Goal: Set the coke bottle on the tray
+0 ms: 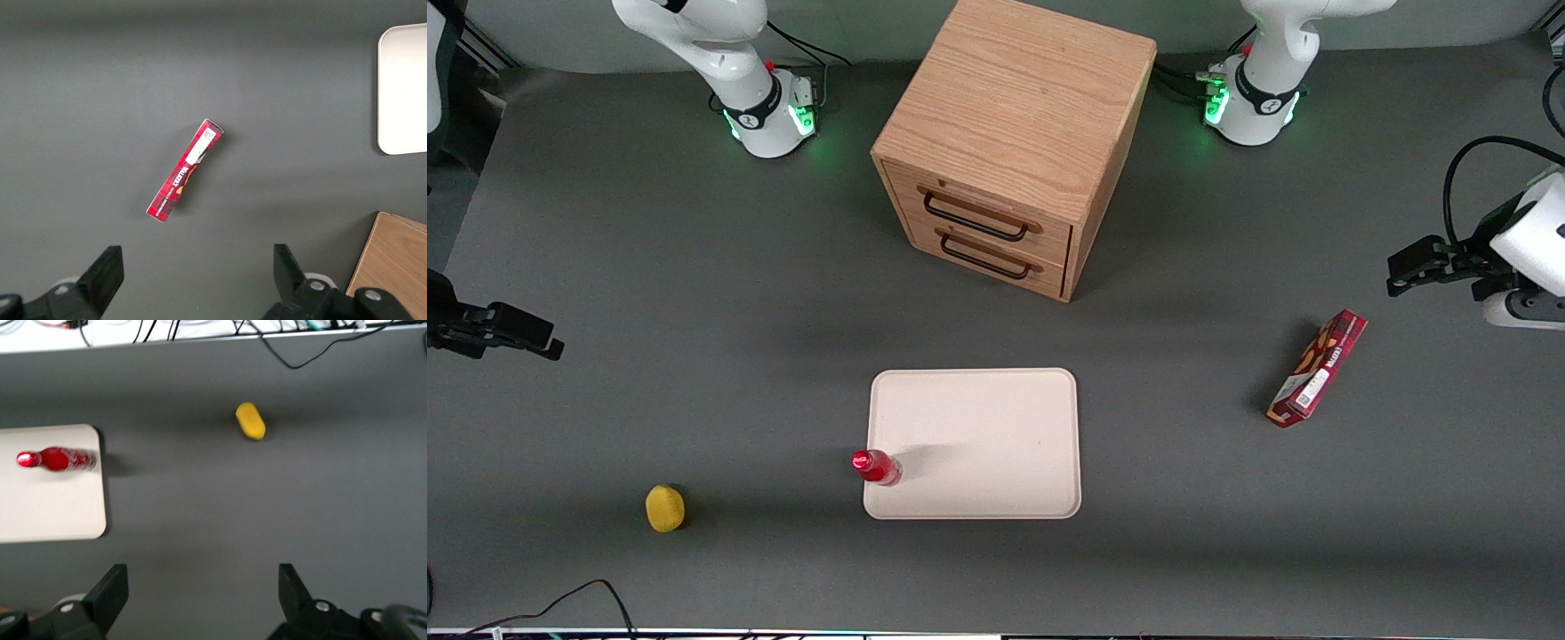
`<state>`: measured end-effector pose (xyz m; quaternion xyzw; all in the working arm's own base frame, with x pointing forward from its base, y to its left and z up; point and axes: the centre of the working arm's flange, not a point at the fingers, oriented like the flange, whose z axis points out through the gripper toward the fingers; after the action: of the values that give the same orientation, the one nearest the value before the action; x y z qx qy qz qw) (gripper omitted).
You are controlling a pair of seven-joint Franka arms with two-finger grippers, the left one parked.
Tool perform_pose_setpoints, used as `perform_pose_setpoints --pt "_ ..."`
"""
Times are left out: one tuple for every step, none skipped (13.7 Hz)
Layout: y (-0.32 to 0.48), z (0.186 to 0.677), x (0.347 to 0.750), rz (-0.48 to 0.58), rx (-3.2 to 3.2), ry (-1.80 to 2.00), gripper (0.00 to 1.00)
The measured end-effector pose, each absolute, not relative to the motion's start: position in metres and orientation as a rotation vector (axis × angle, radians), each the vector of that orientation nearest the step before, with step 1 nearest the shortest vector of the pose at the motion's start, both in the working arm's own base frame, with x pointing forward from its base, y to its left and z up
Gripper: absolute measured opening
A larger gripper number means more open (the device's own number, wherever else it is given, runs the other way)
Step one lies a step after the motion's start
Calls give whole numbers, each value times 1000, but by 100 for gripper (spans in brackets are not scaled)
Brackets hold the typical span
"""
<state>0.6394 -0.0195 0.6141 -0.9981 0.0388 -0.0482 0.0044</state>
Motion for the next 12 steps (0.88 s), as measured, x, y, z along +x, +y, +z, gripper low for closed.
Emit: perform_pose_setpoints --pt "-22 609 632 -192 -3130 129 100" --pt "-21 606 622 -226 -3135 130 100" --pt "-18 604 611 -245 -3139 128 100" --pt "-16 603 601 -252 -3143 126 100" --pt "-16 603 594 -248 -3146 129 100" --pt "-18 603 590 -241 -3148 135 100" --pt "-21 601 588 -233 -3150 142 100" --pt "-24 601 587 -233 -3150 145 100" --pt "-28 603 586 -237 -3151 144 100" --pt "-34 607 584 -242 -3153 143 100" --pt "-41 611 582 -245 -3153 141 100" --pt "-47 615 580 -248 -3149 136 100"
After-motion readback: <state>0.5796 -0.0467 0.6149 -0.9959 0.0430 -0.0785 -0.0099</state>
